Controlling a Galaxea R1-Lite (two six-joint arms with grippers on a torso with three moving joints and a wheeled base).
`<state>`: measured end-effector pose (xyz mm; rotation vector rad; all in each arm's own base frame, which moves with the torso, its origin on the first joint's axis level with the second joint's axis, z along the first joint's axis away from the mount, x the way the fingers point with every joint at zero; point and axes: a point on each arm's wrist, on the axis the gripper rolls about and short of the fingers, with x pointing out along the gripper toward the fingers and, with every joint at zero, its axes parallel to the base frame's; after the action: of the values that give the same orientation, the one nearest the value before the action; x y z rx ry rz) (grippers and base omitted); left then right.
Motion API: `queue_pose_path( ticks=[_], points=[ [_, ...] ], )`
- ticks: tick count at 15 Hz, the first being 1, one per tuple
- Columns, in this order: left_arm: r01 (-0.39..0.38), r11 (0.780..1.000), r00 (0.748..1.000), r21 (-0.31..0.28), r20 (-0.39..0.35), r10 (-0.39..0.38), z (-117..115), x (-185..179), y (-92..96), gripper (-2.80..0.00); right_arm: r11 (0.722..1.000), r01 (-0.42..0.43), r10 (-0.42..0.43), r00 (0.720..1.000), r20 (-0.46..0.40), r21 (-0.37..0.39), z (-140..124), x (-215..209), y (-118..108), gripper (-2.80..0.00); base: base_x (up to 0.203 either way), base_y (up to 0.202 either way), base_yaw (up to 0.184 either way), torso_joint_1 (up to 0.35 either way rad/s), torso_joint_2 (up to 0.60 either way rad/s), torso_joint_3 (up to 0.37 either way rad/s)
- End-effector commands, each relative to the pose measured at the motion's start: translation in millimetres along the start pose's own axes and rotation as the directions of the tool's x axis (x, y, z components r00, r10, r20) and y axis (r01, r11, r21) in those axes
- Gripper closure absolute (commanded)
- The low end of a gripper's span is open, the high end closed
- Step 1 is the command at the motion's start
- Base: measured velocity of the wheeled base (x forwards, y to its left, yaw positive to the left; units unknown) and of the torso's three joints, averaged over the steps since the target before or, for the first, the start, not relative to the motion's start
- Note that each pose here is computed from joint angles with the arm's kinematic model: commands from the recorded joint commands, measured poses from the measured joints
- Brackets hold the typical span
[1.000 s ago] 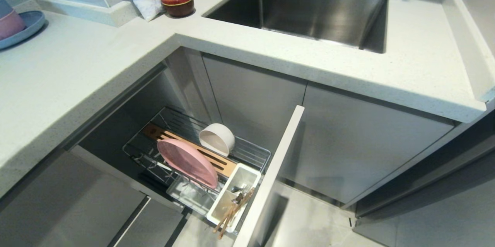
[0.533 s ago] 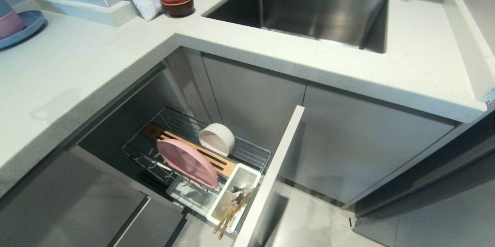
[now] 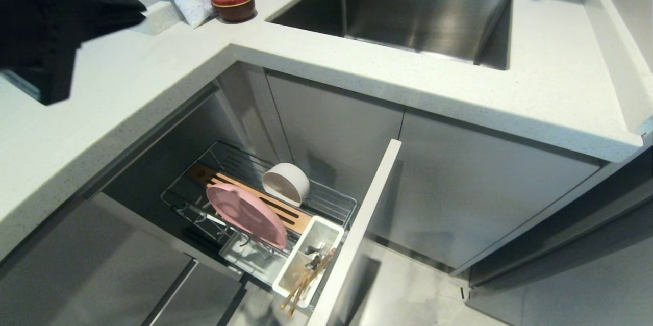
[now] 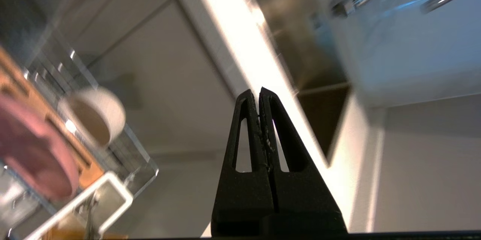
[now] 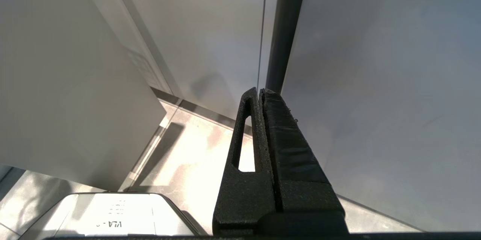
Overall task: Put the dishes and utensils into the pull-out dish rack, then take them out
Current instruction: Take the plate out of the cupboard
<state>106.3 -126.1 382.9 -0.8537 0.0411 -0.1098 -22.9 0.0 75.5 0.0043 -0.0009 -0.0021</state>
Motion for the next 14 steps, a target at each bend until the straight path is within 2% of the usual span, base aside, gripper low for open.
queue_pose_path(
  ticks=[1, 3, 4, 5, 7, 11, 14],
  points=[
    [-0.052, 0.998, 0.997, 0.039, -0.06, 0.054, -36, 16, -3.1, 0.0, 1.0, -0.001, 0.001, 1.0, 0.002, 0.0, -1, 0, 0, 0.0, 0.0, 0.0, 0.0, 0.0, 0.0, 0.0],
    [-0.105, 0.99, 0.989, 0.09, -0.095, 0.113, -53, 25, 0.7, 0.0, 1.0, -0.001, 0.001, 1.0, 0.002, 0.0, -1, 0, 0, 0.0, 0.0, 0.0, 0.0, 0.0, 0.0, 0.0],
    [-0.154, 0.977, 0.977, 0.146, -0.125, 0.172, -65, 28, 7.2, 0.0, 1.0, 0.0, 0.0, 1.0, 0.002, 0.0, -1, 0, 0, 0.0, 0.0, 0.0, 0.0, 0.0, 0.0, 0.0],
    [-0.211, 0.961, 0.96, 0.176, -0.148, 0.238, -75, 31, 15.0, 0.0, 1.0, 0.001, -0.001, 1.0, 0.002, 0.0, -1, 0, 0, 0.0, 0.0, 0.0, 0.0, 0.0, 0.0, 0.0],
    [-0.307, 0.935, 0.927, 0.18, -0.168, 0.336, -89, 36, 26.1, 0.0, 1.0, -0.001, 0.001, 1.0, 0.002, 0.0, -1, 0, 0, 0.0, 0.0, 0.0, 0.0, 0.0, 0.0, 0.0],
    [-0.4, 0.891, 0.886, 0.214, -0.159, 0.436, -103, 48, 41.3, 0.0, 1.0, -0.001, 0.001, 1.0, 0.002, 0.0, -1, 0, 0, 0.0, 0.0, 0.0, 0.0, 0.0, 0.0, 0.0],
    [-0.495, 0.835, 0.83, 0.241, -0.154, 0.536, -120, 57, 54.5, 0.0, 1.0, -0.001, 0.001, 1.0, 0.002, 0.0, -1, 0, 0, 0.0, 0.0, 0.0, 0.0, 0.0, 0.0, 0.0]
  ],
)
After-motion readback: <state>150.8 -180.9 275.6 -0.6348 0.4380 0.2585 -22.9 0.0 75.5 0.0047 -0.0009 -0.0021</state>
